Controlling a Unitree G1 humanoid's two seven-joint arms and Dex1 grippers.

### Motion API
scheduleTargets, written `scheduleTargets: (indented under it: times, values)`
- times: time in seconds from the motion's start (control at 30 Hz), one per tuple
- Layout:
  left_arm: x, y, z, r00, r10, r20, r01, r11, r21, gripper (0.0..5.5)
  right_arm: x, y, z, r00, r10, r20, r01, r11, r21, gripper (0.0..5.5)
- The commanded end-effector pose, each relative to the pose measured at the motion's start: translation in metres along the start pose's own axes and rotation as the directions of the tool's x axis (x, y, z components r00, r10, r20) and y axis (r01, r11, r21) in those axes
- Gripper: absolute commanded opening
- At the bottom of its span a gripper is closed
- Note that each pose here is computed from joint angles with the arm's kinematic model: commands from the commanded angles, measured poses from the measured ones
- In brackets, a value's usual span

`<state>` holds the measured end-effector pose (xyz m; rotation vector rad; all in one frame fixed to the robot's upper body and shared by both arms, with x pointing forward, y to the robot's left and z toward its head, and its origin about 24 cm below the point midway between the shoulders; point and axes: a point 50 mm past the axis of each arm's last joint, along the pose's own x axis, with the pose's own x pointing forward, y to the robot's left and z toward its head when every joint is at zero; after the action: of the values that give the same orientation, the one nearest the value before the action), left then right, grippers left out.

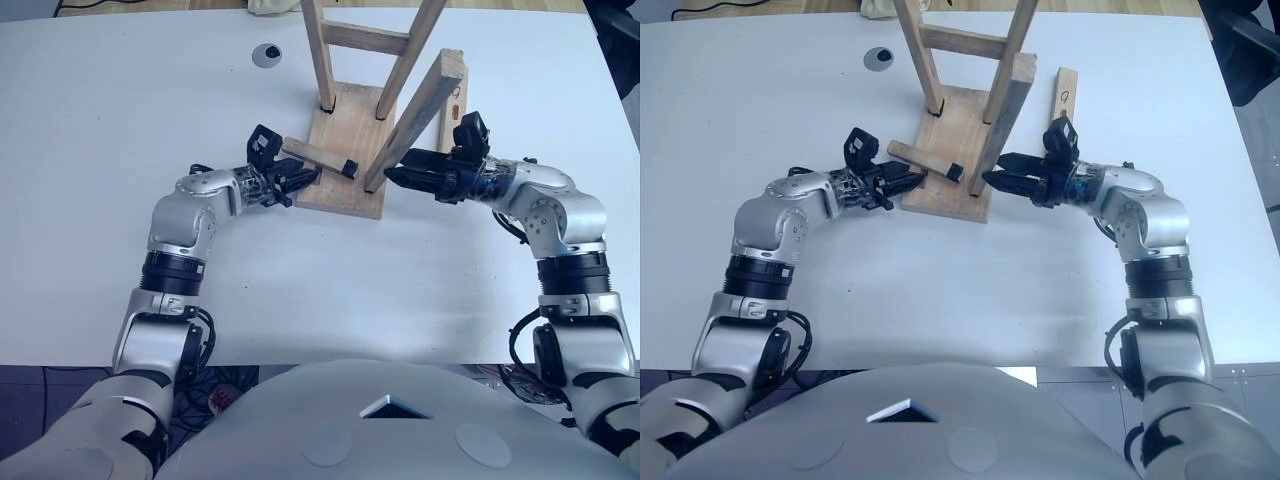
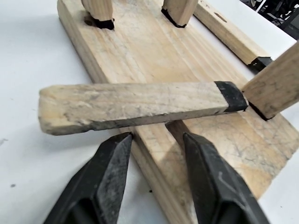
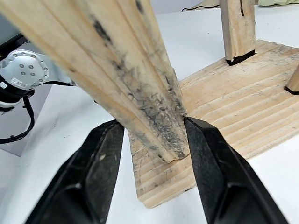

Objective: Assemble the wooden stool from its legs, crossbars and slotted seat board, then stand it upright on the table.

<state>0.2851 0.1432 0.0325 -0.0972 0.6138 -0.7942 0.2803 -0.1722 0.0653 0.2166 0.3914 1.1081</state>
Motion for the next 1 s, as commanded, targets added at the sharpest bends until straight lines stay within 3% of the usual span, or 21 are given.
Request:
scheduleTargets:
  times: [0.03, 0.2, 0.5, 0.77, 1.0]
  values:
    - [0.02, -0.027, -0.036, 0.981, -0.114, -0.157, 0.1, 0.99, -0.095, 1.94, 0.015, -0.01, -0.002, 0.99, -0.139, 0.008, 0.139, 0.988, -0.068, 2.3]
    - [0.029, -0.046, -0.035, 0.972, -0.173, -0.159, 0.157, 0.982, -0.107, 1.94, 0.013, -0.022, -0.01, 0.961, -0.274, 0.036, 0.275, 0.96, -0.054, 2.3]
    - [0.003, -0.039, -0.02, 0.986, -0.161, -0.039, 0.154, 0.978, -0.142, 1.94, -0.008, -0.031, -0.018, 0.948, -0.317, 0.033, 0.316, 0.948, 0.046, 2.3]
    - [0.01, -0.048, -0.033, 0.99, -0.023, 0.137, 0.062, 0.957, -0.285, 1.94, -0.023, -0.041, -0.011, 0.948, -0.276, -0.155, 0.296, 0.947, 0.126, 1.42]
    - [0.018, -0.053, -0.038, 0.981, 0.031, 0.194, 0.035, 0.944, -0.328, 1.94, -0.031, -0.046, -0.004, 0.934, -0.243, -0.26, 0.269, 0.961, 0.069, 1.19]
